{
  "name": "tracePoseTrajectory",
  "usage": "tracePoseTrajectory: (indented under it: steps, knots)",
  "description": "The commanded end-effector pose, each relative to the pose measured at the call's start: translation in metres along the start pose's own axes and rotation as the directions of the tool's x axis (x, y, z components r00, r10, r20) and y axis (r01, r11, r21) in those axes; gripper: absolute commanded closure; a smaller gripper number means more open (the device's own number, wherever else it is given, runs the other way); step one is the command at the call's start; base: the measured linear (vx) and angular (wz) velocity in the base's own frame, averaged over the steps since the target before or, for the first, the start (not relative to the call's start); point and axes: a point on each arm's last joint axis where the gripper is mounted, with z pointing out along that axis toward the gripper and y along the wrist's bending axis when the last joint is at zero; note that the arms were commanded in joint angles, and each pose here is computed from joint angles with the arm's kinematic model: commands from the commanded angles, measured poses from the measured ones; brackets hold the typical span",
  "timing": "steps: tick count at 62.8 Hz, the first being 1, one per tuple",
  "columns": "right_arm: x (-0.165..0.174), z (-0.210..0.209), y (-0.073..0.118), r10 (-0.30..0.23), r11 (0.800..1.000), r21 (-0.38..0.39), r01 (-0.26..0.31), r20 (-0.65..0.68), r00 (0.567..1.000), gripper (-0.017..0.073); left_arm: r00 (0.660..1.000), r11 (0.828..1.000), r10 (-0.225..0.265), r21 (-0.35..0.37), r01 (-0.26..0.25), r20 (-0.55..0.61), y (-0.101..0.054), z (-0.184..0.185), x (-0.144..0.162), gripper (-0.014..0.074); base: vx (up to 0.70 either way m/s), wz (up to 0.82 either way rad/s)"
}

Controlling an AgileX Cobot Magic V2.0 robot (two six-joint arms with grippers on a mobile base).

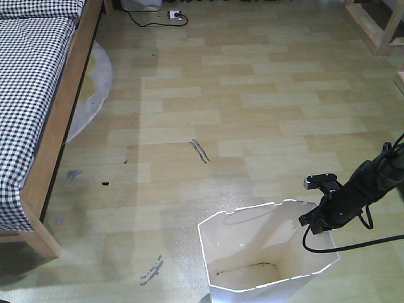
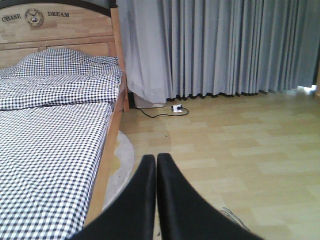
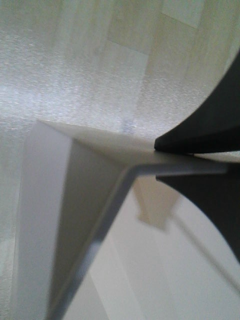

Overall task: Move trash bin to bedside with robot
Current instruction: 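Drive forward past the bed foot toward the curtains carrying the bin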

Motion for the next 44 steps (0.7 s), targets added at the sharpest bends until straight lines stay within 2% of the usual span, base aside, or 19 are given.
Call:
tracePoseTrajectory:
  steps: [1,44]
  knots:
    - [-0.0136,-0.0283,0.0069,0.008,0.998,-0.060,-0.006,0.032,0.999,0.0566,0.995,1.000,-0.009,0.005,0.009,0.098,-0.0005,-0.0020,-0.0139,0.0600,0.30,0.10]
    - [-0.0136,-0.0283,0.0069,0.008,0.998,-0.060,-0.006,0.032,0.999,0.0566,0.995,1.000,-0.009,0.005,0.009,0.098,-0.0005,-0.0020,-0.0139,0.0600,0.28,0.09]
